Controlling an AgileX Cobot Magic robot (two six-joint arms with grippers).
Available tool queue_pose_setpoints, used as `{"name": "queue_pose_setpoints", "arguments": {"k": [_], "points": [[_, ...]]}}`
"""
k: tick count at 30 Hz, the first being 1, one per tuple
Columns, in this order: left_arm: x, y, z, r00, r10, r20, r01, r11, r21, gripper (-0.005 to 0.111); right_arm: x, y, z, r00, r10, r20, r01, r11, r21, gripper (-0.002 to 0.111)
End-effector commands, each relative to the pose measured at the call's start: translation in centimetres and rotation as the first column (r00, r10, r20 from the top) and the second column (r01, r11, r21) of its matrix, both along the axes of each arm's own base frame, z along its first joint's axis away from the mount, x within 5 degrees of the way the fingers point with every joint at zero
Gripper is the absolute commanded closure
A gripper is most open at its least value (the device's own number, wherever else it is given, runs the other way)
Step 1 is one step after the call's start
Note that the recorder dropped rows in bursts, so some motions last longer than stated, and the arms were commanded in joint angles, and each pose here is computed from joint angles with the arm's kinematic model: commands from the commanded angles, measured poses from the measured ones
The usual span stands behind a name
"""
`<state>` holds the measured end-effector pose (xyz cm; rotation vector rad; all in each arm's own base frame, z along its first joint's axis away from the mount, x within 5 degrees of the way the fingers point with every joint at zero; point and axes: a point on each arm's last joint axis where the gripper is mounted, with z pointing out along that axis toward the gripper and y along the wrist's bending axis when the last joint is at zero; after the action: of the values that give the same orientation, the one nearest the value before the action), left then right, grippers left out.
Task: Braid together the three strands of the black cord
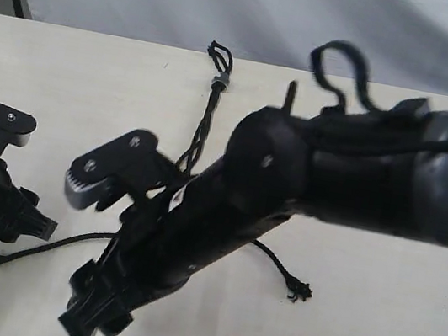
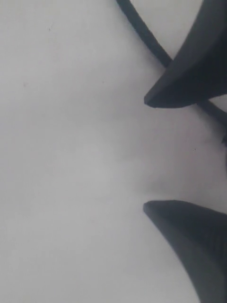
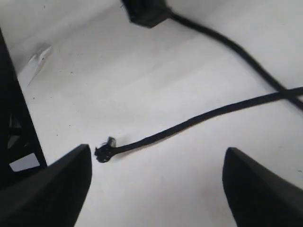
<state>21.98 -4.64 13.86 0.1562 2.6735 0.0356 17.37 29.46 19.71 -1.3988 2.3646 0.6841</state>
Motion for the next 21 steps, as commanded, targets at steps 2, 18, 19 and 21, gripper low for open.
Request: {"name": "queue_pose_setpoints", "arguments": {"k": [2, 18, 19, 21], "points": [[-0.5, 0.1, -0.2, 0.999, 0.04, -0.006, -0.04, 0.999, -0.026, 0.051, -1.2, 3.1, -4.1, 0.999, 0.019, -0.046, -0.023, 0.997, -0.07, 0.036], [-1.2, 0.2, -0.9, 0.998, 0.061, -0.024, -0.062, 0.997, -0.048, 0.051, -0.8, 4.7, -7.7, 0.999, 0.02, -0.042, -0.029, 0.972, -0.232, 0.037], [-1.2, 0.2, -0.9, 0.998, 0.061, -0.024, -0.062, 0.997, -0.048, 0.051, -0.8, 4.5, -7.7, 0.999, 0.024, -0.042, -0.033, 0.966, -0.255, 0.039], [-1.2, 0.2, -0.9, 0.998, 0.061, -0.024, -0.062, 0.997, -0.048, 0.051, -0.8, 4.1, -7.9, 0.999, 0.025, -0.039, -0.036, 0.954, -0.299, 0.048]]}}
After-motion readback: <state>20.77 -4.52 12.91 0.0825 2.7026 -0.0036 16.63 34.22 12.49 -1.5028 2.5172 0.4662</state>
